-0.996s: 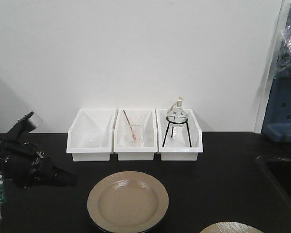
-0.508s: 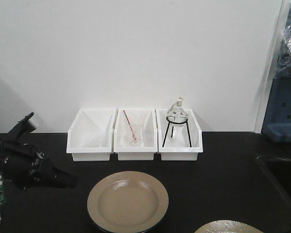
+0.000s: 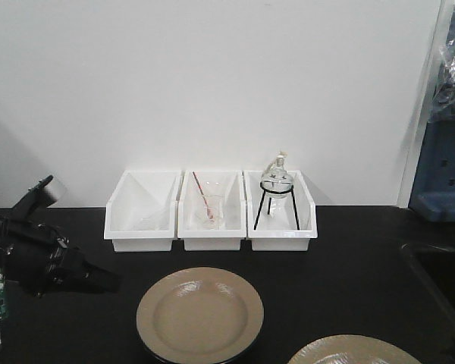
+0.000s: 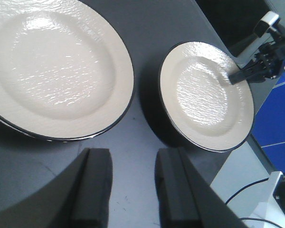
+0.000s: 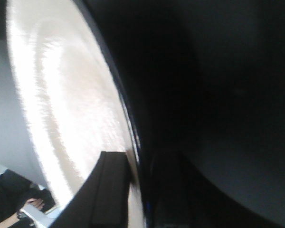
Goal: Arrange circular plates on left workspace
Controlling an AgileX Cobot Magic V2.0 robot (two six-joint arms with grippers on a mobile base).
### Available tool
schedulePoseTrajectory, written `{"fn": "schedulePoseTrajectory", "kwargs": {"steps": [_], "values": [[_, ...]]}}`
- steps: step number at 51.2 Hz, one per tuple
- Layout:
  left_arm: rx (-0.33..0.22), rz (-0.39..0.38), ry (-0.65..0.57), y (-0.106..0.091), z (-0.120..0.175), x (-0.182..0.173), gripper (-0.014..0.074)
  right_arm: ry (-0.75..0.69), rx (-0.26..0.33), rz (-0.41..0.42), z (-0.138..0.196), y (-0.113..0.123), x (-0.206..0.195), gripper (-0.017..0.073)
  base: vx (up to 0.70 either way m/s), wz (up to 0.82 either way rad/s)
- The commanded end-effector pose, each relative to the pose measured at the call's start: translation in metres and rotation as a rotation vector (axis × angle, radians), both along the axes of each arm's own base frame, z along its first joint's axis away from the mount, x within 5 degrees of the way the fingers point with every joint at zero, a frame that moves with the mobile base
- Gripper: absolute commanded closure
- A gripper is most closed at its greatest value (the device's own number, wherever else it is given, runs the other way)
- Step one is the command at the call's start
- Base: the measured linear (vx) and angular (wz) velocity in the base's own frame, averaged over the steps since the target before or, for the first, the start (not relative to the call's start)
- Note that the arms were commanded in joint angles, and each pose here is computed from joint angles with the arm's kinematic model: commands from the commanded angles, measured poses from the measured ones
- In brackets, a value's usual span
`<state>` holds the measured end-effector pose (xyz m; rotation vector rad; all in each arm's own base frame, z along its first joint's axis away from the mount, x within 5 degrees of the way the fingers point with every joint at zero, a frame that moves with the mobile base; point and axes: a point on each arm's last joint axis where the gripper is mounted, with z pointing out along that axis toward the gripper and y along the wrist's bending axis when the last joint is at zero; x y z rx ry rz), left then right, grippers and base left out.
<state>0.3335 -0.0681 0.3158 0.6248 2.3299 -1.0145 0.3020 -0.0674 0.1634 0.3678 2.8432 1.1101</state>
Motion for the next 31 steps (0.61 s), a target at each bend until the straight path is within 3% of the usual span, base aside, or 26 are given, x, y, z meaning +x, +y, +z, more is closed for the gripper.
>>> {"fn": "schedulePoseTrajectory", "kwargs": {"steps": [1, 19, 31], "values": [[-0.075, 0.018, -0.061, -0.004, 0.026, -0.007, 0.0238, -0.114, 0.062, -0.015, 0.035, 0.005, 0.002, 0.0566, 0.00, 0.00], [-0.075, 0.018, -0.061, -0.004, 0.026, -0.007, 0.0238, -0.301, 0.127, -0.082, 0.086, 0.016, -0.003, 0.0565, 0.00, 0.00], [-0.073, 0.027, -0.066, -0.003, 0.027, -0.006, 0.0238, -0.473, 0.267, -0.215, 0.119, 0.022, 0.003, 0.0564, 0.00, 0.00]]}}
